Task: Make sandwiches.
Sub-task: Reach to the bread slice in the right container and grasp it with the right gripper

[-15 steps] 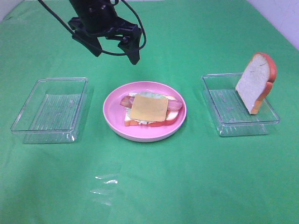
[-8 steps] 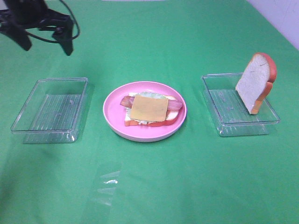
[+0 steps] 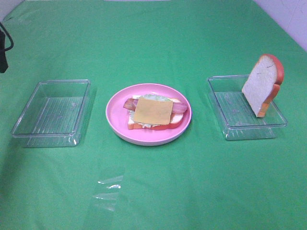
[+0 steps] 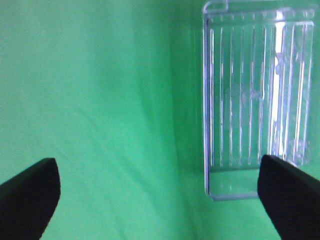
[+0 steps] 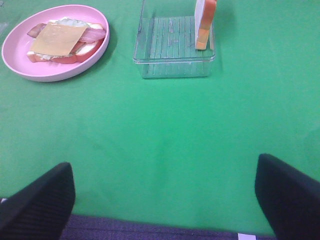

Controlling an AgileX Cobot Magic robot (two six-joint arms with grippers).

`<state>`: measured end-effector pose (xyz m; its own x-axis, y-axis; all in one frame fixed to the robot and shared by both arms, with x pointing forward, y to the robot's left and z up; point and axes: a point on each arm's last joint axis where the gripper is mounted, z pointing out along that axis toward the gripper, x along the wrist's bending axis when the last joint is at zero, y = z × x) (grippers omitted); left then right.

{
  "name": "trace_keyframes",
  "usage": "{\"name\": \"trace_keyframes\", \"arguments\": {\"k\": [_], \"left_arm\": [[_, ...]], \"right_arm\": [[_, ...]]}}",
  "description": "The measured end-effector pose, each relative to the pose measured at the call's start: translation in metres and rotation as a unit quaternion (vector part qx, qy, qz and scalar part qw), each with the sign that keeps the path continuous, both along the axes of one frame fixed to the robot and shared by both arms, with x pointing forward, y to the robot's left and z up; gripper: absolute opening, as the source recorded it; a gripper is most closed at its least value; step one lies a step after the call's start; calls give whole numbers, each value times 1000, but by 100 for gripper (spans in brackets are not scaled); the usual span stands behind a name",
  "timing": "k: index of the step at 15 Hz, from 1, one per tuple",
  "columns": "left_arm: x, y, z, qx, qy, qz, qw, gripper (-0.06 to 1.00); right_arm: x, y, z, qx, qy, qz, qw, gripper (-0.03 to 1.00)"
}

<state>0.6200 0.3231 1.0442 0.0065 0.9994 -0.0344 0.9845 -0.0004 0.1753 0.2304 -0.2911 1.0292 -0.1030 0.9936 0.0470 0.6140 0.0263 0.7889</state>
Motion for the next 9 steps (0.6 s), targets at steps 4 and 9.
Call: {"name": "trace_keyframes", "arguments": {"k": [4, 9], "left_arm": [[-105, -7, 33, 0, -15, -3, 1000, 99], [-265, -19, 73, 10, -186, -7, 982, 99]], "right_arm": [[0, 0, 0, 0, 0, 0, 1000, 93], [0, 0, 0, 0, 0, 0, 1000, 93]]}}
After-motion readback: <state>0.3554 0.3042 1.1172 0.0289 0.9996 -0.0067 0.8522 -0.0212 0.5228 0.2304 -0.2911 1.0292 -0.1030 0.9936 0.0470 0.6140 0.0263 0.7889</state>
